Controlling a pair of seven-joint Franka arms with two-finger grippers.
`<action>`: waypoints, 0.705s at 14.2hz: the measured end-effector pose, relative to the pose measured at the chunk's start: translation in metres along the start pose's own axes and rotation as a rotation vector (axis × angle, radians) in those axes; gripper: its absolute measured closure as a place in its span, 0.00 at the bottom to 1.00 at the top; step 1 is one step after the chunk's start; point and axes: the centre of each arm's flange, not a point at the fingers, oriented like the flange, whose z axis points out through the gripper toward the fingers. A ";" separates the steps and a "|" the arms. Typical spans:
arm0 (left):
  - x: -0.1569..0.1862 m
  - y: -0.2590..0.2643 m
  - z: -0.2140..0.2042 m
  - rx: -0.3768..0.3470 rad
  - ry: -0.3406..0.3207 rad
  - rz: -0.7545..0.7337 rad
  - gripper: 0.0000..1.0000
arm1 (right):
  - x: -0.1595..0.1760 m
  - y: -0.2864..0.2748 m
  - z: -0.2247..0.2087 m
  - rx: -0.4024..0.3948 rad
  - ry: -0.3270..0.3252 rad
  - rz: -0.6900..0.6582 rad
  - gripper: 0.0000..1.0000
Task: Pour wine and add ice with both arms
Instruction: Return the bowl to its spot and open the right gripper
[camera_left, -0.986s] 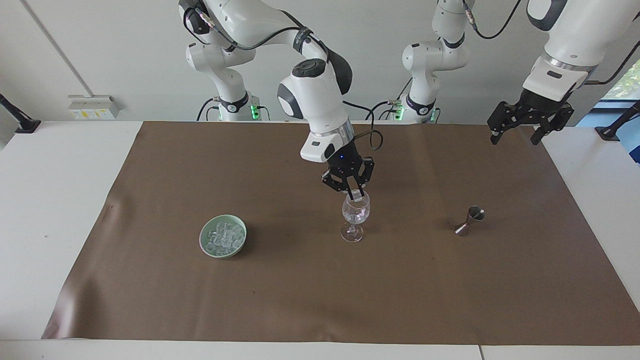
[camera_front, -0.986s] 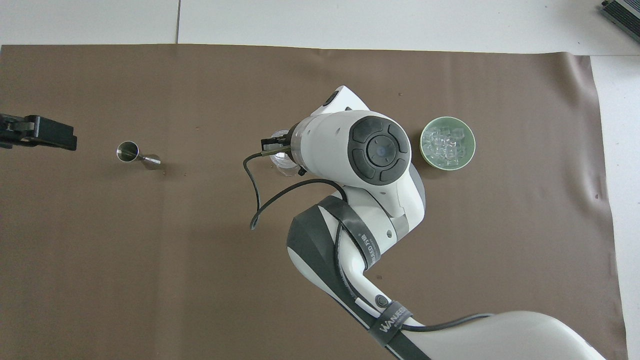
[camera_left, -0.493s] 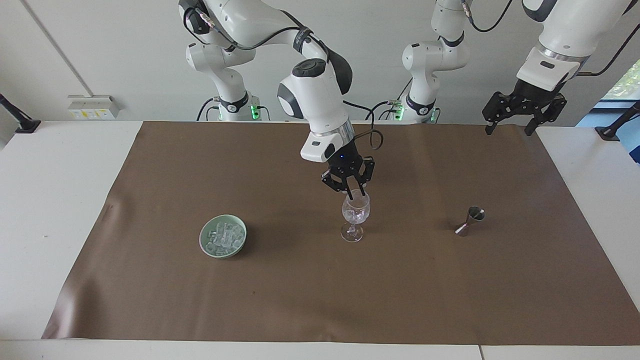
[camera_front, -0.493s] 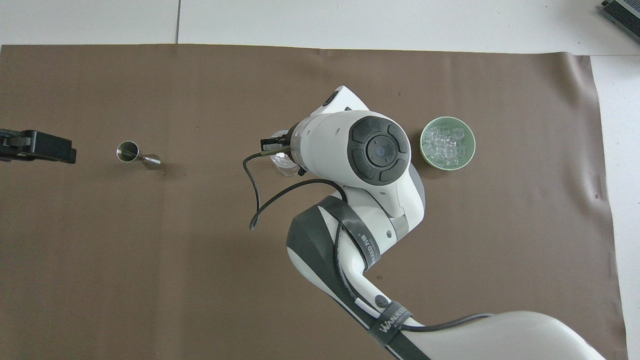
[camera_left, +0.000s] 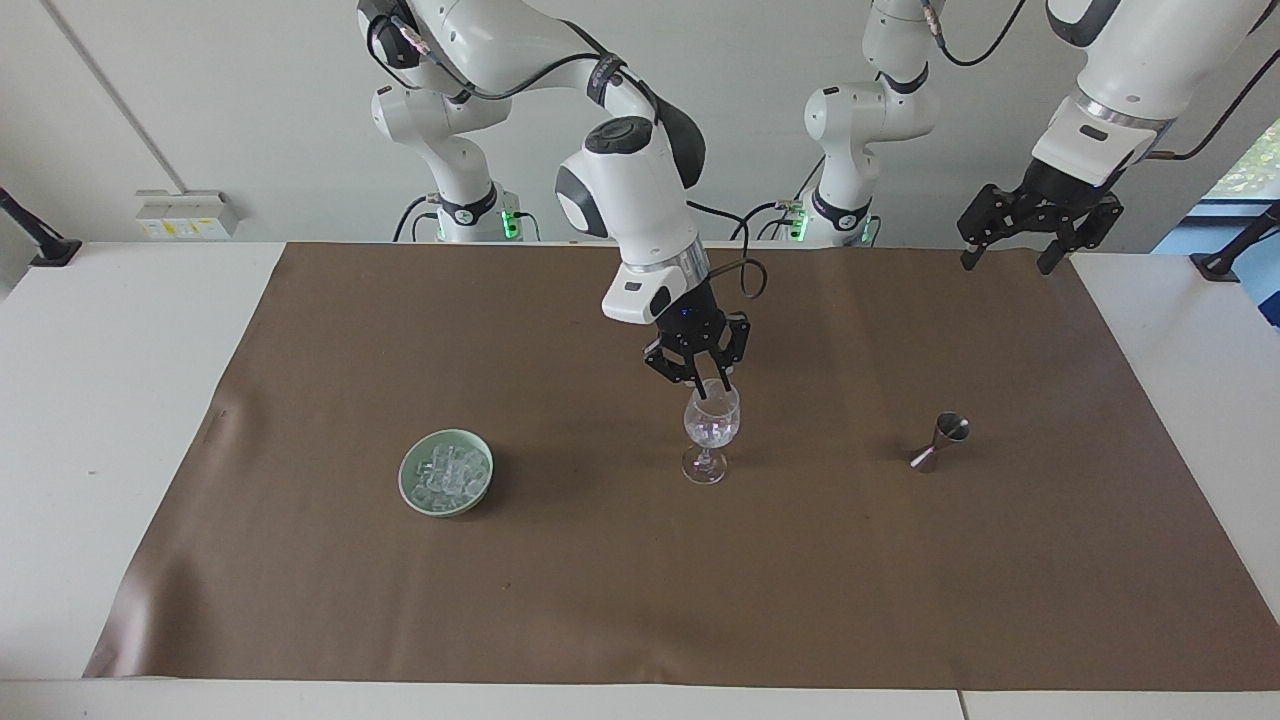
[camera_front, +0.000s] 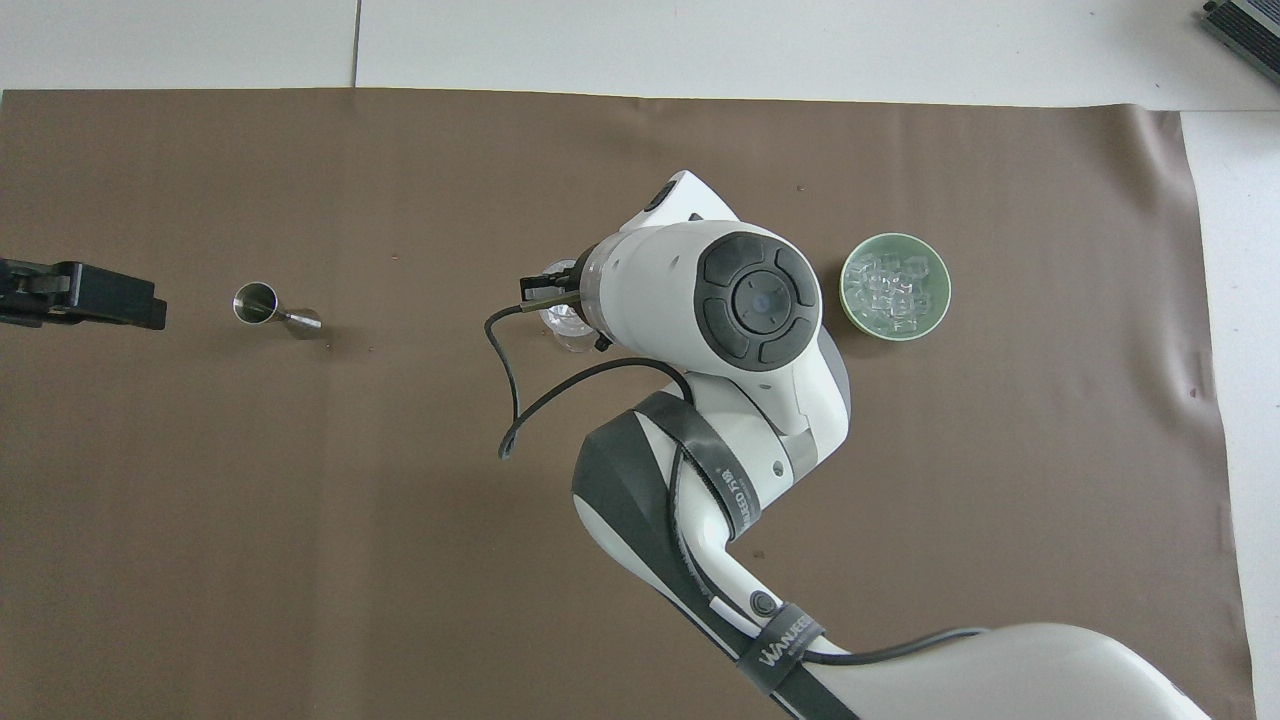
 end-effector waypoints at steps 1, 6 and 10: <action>-0.001 0.000 -0.001 0.000 0.003 0.000 0.00 | 0.003 0.001 -0.005 -0.019 -0.008 -0.010 0.67; -0.004 0.000 -0.005 0.004 0.001 0.029 0.00 | 0.032 0.022 -0.073 -0.117 -0.011 -0.033 0.67; -0.009 -0.008 -0.003 0.026 -0.033 0.091 0.00 | 0.055 0.098 -0.119 -0.183 -0.019 -0.026 0.66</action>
